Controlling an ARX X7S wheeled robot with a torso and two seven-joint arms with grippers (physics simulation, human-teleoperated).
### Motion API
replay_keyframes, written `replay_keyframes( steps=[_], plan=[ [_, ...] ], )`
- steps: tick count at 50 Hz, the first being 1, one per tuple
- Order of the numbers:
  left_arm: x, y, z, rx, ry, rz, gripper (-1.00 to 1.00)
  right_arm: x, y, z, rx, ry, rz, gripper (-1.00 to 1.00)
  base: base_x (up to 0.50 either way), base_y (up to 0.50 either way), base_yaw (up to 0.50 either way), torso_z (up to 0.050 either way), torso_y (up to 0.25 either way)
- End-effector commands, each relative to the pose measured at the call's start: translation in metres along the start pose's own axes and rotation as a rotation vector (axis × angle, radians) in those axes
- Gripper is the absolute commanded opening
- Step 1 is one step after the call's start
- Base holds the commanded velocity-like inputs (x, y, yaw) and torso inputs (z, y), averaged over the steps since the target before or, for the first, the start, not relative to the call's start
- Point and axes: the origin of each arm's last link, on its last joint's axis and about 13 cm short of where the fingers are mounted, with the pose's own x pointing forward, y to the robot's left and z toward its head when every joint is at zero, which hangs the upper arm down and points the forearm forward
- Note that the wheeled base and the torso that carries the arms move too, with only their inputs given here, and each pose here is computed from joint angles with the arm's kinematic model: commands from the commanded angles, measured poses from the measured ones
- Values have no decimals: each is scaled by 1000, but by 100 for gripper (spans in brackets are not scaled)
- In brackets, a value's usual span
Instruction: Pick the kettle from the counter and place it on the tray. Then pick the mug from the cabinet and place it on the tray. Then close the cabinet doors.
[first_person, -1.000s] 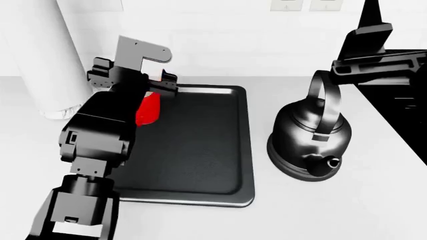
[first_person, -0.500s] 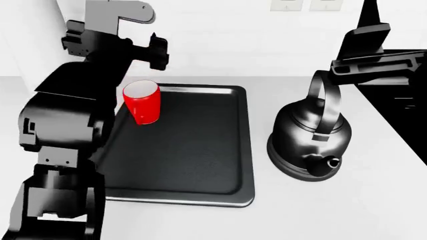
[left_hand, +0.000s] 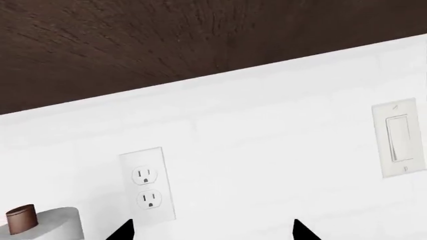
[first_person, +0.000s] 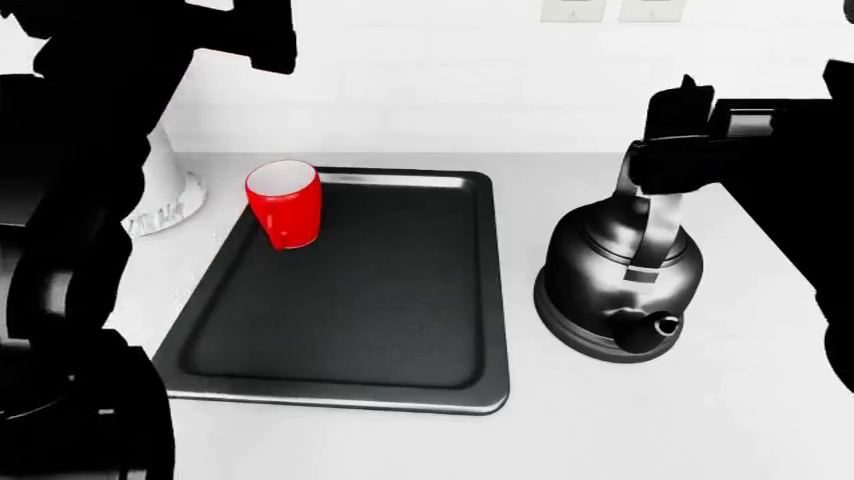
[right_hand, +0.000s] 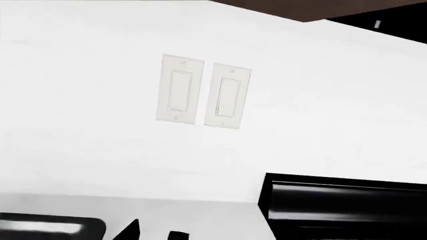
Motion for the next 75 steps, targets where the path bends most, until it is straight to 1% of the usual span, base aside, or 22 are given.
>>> replay_keyframes(
  steps=[1, 15, 27, 50, 65, 66, 75],
  plan=[
    [-11, 7, 3, 3, -27, 10, 100, 8, 7, 4, -4, 139, 8, 100, 0, 0, 0, 0, 0],
    [-11, 12, 0, 0, -18, 21, 100, 11, 17, 4, -14, 164, 49, 100, 0, 0, 0, 0, 0],
    [-13, 13, -3, -5, -8, 26, 100, 17, 20, -6, -14, 195, 46, 100, 0, 0, 0, 0, 0],
    [-11, 14, -14, -10, 9, 28, 100, 33, 25, -38, -1, 277, 53, 100, 0, 0, 0, 0, 0],
    [-11, 14, -17, -12, 17, 29, 100, 35, 25, -44, 3, 291, 54, 100, 0, 0, 0, 0, 0],
    [-11, 14, -17, -12, 18, 30, 100, 35, 25, -44, 2, 289, 51, -100, 0, 0, 0, 0, 0],
    [-11, 14, -17, -16, 21, 31, 100, 34, 25, -43, 1, 281, 42, -100, 0, 0, 0, 0, 0]
  ],
)
